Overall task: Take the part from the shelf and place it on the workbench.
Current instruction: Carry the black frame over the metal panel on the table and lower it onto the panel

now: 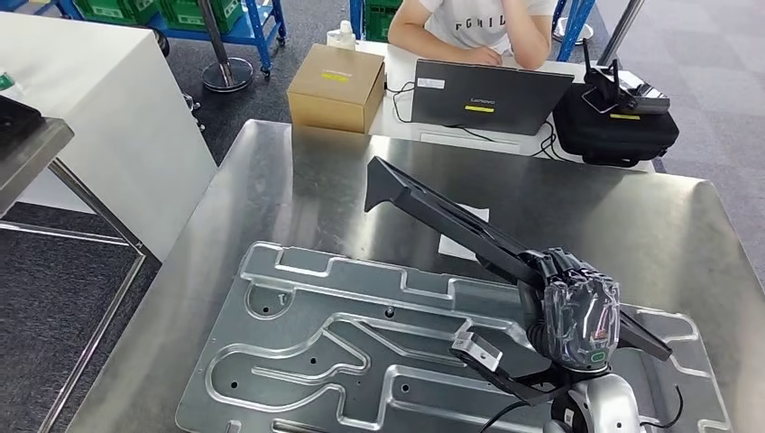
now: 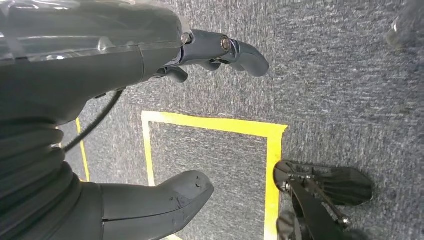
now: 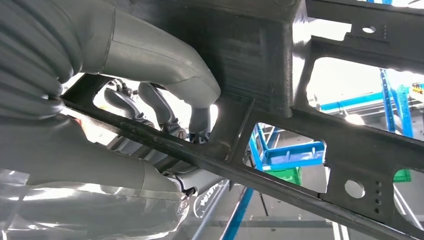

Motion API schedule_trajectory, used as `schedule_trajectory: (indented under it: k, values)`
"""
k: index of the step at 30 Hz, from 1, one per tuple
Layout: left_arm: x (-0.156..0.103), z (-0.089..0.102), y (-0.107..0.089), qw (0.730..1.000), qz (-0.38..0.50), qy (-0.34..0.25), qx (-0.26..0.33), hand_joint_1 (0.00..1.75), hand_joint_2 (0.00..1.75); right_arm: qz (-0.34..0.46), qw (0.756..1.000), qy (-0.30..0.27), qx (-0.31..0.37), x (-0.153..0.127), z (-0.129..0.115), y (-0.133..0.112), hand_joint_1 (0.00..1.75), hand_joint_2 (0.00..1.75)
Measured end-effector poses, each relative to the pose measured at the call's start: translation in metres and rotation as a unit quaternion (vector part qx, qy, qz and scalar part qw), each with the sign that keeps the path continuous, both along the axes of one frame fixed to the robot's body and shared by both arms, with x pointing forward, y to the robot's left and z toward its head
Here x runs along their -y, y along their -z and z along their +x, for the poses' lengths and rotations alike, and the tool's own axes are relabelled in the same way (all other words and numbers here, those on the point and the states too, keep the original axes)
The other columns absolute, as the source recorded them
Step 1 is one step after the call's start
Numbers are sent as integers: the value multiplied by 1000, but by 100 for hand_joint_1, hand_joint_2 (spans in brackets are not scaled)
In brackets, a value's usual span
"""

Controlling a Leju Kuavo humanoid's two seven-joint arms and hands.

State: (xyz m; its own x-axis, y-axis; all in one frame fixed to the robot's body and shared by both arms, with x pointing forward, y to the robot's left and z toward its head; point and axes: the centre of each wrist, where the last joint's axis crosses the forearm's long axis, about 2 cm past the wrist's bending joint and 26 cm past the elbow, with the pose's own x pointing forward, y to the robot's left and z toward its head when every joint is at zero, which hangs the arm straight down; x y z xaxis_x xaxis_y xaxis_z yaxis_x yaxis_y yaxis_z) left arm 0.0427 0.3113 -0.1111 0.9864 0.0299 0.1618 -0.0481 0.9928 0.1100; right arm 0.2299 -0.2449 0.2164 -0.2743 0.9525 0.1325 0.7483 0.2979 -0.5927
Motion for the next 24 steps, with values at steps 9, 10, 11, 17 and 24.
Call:
schedule_trajectory:
  k: [9,10,11,17,24]
  values:
    - [0,1,0,1000,-1,0,1,0,175,0,1000,0,1,0,0,-1,175,175]
    - [-1,0,0,1000,0,0,0,0,175,0,1000,0,0,0,-1,0,175,175]
    - [-2,-1,0,1000,1,0,-1,0,175,0,1000,0,-1,0,-1,0,175,175]
    - [-3,-2,0,1000,2,0,-2,0,175,0,1000,0,-1,0,-1,1,175,175]
    - [-3,-4,0,1000,2,1,-4,0,175,0,1000,-1,1,0,0,0,175,175]
